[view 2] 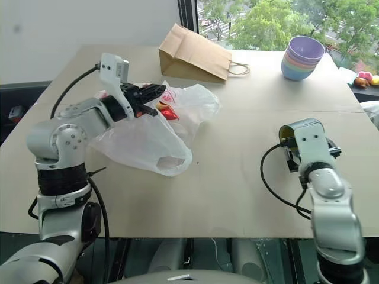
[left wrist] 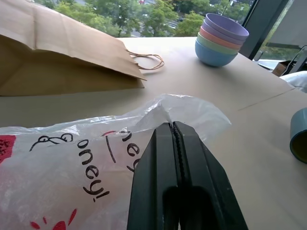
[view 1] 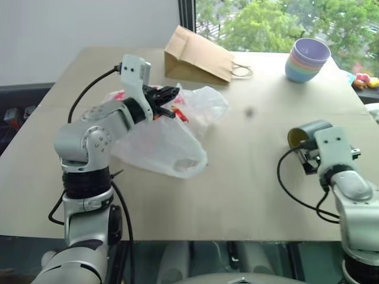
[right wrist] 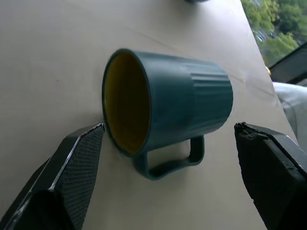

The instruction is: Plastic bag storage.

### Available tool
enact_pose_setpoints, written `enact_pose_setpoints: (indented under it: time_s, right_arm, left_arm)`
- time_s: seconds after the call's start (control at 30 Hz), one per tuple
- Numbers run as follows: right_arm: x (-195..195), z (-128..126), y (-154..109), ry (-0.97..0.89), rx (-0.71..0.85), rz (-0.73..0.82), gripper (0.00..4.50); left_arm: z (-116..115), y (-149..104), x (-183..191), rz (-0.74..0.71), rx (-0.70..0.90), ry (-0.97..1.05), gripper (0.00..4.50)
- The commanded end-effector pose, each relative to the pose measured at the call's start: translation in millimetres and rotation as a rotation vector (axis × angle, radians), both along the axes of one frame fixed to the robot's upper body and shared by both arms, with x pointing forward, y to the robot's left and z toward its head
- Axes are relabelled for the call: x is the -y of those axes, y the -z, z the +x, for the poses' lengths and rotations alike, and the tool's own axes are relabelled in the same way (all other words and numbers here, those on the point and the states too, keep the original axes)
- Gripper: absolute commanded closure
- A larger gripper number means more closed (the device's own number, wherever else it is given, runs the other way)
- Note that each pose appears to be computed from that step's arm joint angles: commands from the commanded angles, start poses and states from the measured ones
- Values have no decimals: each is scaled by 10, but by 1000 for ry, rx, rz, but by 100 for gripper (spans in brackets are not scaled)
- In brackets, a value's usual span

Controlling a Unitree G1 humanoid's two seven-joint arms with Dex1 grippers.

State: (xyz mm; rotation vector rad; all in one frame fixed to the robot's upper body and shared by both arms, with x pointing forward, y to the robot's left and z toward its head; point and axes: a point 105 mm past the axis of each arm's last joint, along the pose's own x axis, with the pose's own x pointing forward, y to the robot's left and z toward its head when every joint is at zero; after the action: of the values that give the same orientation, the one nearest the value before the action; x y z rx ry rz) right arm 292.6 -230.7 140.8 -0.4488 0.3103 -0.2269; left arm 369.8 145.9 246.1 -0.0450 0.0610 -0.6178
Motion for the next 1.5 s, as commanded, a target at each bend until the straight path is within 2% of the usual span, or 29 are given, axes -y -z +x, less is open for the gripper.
enact_pose_setpoints:
  time_s: [0.03, 0.17, 0.23, 0.3, 0.37, 0.47, 0.53, 0.6, 0.7, 0.8, 0.9, 0.97, 1.0, 1.1, 1.13, 1.17, 1.27, 1.33, 1.4, 1.5]
  right_arm:
    - [169, 137, -178, 95, 111, -87, 85]
    - [216, 245, -213, 67, 157, -123, 286]
    - [212, 263, -204, 31, 160, -120, 367]
    - [-147, 213, -268, -277, 145, 17, 448]
    - [-586, 27, -442, -622, 142, 157, 448]
    - [-1004, -114, -700, -903, 149, 290, 448]
    - [-1262, -87, -683, -1036, 87, 292, 448]
    - [-1516, 79, -625, -1118, 57, 223, 448]
    - [-1983, 490, -665, -1158, 102, 261, 448]
    - [-2557, 694, -678, -1268, 124, 282, 448]
    - [-3098, 916, -771, -1260, 211, 220, 448]
    - [-3265, 914, -853, -1312, 183, 384, 448]
    - [-3295, 902, -862, -1336, 183, 404, 380]
    - [-3308, 797, -865, -1407, 208, 417, 277]
    - [-3277, 778, -813, -1414, 197, 413, 223]
    - [-3236, 756, -749, -1429, 171, 431, 223]
    - [-3144, 649, -644, -1454, 143, 500, 131]
    - [-3072, 560, -629, -1450, 179, 474, 31]
    - [-2924, 531, -668, -1406, 224, 461, 31]
    - [-2587, 793, -725, -1211, 284, 323, 31]
  left_arm:
    - [-23, -215, 33, 1, 87, 16, 450]
    - [-35, -248, 26, 5, 105, 13, 450]
    - [-45, -269, 25, 2, 113, 15, 450]
    - [-62, -296, -17, 10, 130, 10, 450]
    - [-108, -312, -29, 8, 136, 38, 450]
    - [-215, -334, -31, 10, 139, 105, 450]
    - [-256, -334, -64, 24, 137, 117, 450]
    - [-300, -354, -71, 23, 140, 132, 450]
    - [-366, -395, -54, 22, 159, 161, 450]
    - [-367, -454, -66, 8, 175, 148, 450]
    - [-395, -473, -52, 18, 183, 144, 450]
    - [-395, -468, -63, 15, 182, 124, 450]
    - [-381, -466, -87, 14, 182, 101, 450]
    - [-370, -443, -134, 4, 172, 72, 450]
    - [-368, -419, -150, 14, 170, 64, 450]
    - [-363, -405, -164, 13, 169, 57, 450]
    - [-325, -366, -216, 3, 163, 28, 450]
    - [-322, -326, -227, 5, 161, 25, 450]
    - [-336, -275, -239, 4, 153, 31, 450]
    - [-358, -210, -282, 6, 138, 33, 450]
